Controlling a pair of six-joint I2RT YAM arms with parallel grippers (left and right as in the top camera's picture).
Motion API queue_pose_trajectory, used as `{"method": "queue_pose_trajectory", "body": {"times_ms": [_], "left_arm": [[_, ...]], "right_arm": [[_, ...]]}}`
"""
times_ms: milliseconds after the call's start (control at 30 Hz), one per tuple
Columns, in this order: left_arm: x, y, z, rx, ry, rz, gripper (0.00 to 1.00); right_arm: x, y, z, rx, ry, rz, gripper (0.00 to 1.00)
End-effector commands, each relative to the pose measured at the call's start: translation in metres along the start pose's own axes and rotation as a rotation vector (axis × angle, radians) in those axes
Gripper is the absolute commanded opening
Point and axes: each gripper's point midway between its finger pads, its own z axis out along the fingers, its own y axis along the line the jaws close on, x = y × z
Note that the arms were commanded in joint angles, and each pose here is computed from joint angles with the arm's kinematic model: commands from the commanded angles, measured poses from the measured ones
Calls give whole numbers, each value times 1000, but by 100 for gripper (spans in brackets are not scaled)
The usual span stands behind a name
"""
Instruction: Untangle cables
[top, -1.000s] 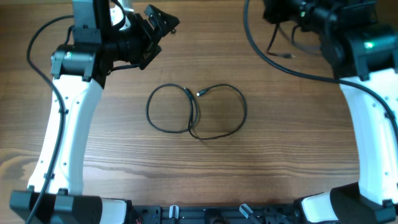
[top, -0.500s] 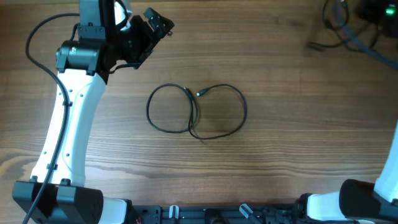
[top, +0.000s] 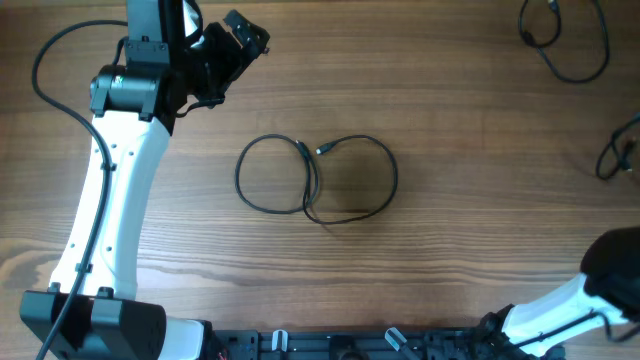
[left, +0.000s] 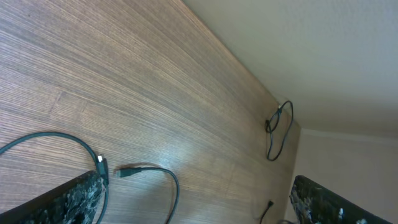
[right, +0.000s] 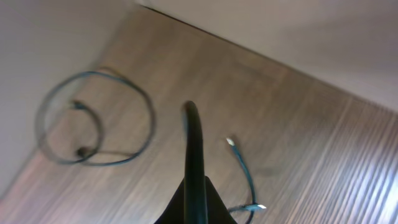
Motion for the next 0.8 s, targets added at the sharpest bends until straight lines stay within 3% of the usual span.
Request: {"method": "queue_pose_trajectory", "body": {"times_ms": [0, 33, 67, 133, 267, 467, 600, 767], "left_arm": [[-3, 0, 0, -5, -12, 21, 99], [-3, 0, 0, -5, -13, 22, 99], [-4, 0, 0, -6, -15, 22, 99], [-4, 1, 0, -10, -18, 22, 99], [-5, 0, 0, -8, -20, 23, 99], [5, -3, 3, -11, 4, 52, 91], [42, 9, 8, -117, 94, 71, 87], [87, 40, 18, -282, 176, 119, 88]], "right_arm": [[27, -14, 62, 48, 132, 81, 39], [40, -7, 75, 9, 191, 83, 86], [53, -1, 83, -27, 249, 85, 98], [69, 11, 85, -94, 326, 77, 100], [68, 39, 57, -250, 335, 8, 100], [66, 97, -36, -566, 281, -203, 100], [79, 130, -93, -648, 216, -346, 100], [111, 157, -103, -690, 270, -430, 100]]}}
